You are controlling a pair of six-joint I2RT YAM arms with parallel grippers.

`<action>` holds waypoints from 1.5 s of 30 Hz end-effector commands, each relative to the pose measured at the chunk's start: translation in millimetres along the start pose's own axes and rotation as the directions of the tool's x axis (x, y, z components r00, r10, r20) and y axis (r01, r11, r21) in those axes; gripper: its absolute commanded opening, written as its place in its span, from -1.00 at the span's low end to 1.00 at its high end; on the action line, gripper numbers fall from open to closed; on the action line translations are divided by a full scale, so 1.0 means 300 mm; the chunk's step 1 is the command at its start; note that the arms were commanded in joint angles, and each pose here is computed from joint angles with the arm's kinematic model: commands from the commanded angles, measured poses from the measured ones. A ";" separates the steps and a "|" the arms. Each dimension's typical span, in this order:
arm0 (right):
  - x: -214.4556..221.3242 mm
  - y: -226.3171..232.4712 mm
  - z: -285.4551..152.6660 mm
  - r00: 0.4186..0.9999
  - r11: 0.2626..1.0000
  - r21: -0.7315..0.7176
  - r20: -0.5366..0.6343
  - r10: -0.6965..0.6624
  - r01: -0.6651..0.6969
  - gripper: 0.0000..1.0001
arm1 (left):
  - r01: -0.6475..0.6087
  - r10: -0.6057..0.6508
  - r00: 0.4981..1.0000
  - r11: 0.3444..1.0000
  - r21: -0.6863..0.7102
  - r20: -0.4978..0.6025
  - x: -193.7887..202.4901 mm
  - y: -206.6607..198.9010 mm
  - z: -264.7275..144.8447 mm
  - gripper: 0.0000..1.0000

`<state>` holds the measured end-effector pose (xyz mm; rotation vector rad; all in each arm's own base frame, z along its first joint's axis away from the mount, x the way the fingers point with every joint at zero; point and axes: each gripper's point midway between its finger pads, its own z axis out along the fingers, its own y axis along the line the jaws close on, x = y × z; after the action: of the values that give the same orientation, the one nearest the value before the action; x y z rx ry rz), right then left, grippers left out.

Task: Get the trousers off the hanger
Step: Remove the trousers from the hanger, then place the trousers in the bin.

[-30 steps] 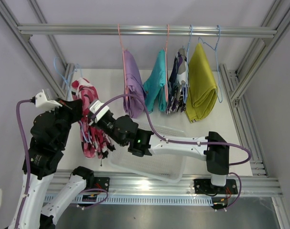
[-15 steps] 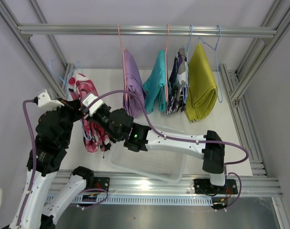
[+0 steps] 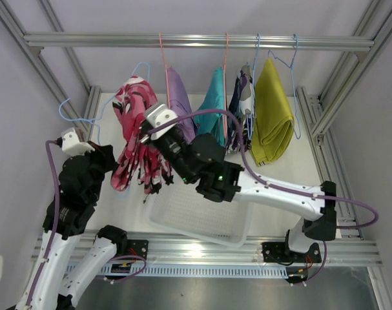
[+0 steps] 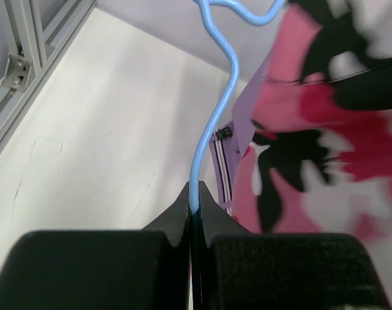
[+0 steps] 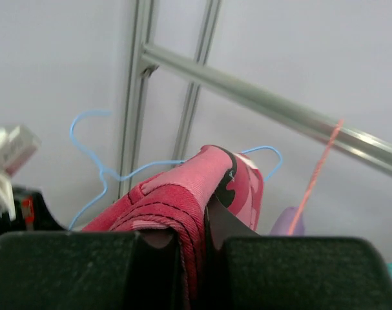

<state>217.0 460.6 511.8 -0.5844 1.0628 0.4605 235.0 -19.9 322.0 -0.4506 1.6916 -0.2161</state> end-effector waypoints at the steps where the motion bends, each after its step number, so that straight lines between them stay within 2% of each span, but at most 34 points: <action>1: -0.420 -0.306 -0.088 0.952 0.975 0.143 0.280 0.123 -0.169 -1.00 | -0.057 0.055 0.998 0.998 -0.039 -0.038 0.056 0.039 0.012 -0.99; 11: -0.473 -0.416 -0.209 0.955 0.974 0.136 0.260 0.141 -0.181 -1.00 | -0.089 0.082 0.990 0.994 -0.056 -0.115 0.167 0.058 0.070 -0.99; 20: -0.495 -0.508 -0.380 0.957 0.974 0.090 0.225 0.184 -0.209 -1.00 | -0.120 0.108 0.987 0.987 -0.105 -0.119 0.170 0.090 0.075 -0.99; 24: -0.425 -0.524 -0.484 0.965 0.977 0.056 0.174 0.195 -0.207 -1.00 | -0.126 0.112 0.986 0.986 -0.109 -0.122 0.178 0.098 0.073 -0.99; 25: -0.354 -0.501 -0.500 0.975 0.981 0.050 0.132 0.179 -0.187 -1.00 | -0.123 0.110 0.987 0.987 -0.107 -0.117 0.173 0.097 0.070 -0.99; 31: -0.219 -0.549 -0.675 0.972 0.973 0.048 0.071 0.223 -0.227 -1.00 | -0.112 0.101 0.988 0.989 -0.098 -0.119 0.186 0.096 0.067 -0.99; 32: -0.148 -0.528 -0.691 0.977 0.976 0.046 0.027 0.212 -0.213 -1.00 | -0.106 0.095 0.989 0.990 -0.094 -0.113 0.183 0.094 0.065 -0.99; 34: -0.118 -0.553 -0.742 0.971 0.969 0.064 0.025 0.237 -0.239 -1.00 | -0.102 0.092 0.989 0.990 -0.092 -0.114 0.184 0.093 0.064 -0.99; 35: -0.052 -0.542 -0.754 0.975 0.972 0.080 -0.016 0.222 -0.220 -1.00 | -0.104 0.093 0.989 0.990 -0.093 -0.116 0.188 0.095 0.065 -0.99; 39: 0.038 -0.555 -0.812 0.972 0.971 0.109 -0.074 0.223 -0.214 -1.00 | -0.104 0.093 0.988 0.990 -0.093 -0.121 0.193 0.098 0.061 -0.99; 45: 0.127 -0.596 -0.883 0.965 0.961 0.180 -0.116 0.235 -0.212 -1.00 | -0.100 0.089 0.988 0.992 -0.082 -0.127 0.201 0.093 0.059 -0.99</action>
<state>163.1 179.2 392.9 -0.5276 1.3367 0.4606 239.8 -15.3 249.5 -0.4387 1.8617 -0.0879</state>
